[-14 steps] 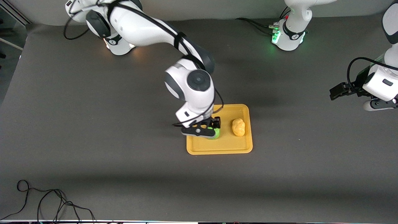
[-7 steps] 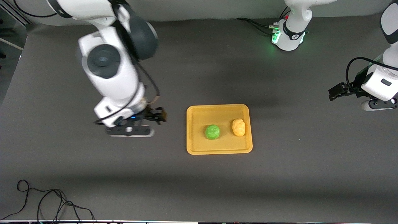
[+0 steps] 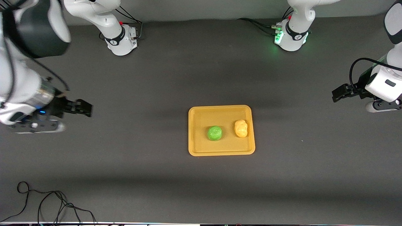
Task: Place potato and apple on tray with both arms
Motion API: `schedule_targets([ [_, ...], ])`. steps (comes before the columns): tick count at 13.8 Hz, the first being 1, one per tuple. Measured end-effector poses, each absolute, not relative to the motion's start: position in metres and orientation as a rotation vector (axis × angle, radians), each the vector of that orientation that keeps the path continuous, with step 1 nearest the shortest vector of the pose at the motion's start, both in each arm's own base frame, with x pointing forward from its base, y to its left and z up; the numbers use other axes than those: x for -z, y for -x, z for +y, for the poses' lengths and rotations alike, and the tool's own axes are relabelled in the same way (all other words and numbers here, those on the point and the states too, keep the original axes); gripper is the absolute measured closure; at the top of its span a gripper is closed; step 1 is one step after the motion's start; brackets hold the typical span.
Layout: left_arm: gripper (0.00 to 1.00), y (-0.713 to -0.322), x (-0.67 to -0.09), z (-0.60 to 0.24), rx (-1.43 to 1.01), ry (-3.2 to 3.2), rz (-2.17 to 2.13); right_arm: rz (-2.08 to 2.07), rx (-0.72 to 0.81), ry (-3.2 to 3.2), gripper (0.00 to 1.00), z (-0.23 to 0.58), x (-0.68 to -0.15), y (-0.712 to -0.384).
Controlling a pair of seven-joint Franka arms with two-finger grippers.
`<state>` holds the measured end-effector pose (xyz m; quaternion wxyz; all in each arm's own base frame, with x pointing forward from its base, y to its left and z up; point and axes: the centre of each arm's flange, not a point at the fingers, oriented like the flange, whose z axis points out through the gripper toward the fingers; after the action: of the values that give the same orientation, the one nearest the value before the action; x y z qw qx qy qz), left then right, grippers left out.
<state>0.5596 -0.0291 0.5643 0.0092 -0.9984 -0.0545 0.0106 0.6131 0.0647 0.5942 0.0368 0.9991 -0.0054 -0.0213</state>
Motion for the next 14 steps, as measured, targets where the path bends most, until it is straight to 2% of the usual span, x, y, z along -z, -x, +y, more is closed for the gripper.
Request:
schedule_targets([
  [6, 0.00, -0.560, -0.564, -0.029, -0.033, 3.118, -0.172, -0.151, 0.044, -3.076, 0.00, -0.036, -0.593, -0.583],
  [14, 0.00, -0.560, -0.564, -0.028, -0.033, 3.118, -0.172, -0.170, 0.078, -3.135, 0.00, -0.035, -0.585, -0.582],
])
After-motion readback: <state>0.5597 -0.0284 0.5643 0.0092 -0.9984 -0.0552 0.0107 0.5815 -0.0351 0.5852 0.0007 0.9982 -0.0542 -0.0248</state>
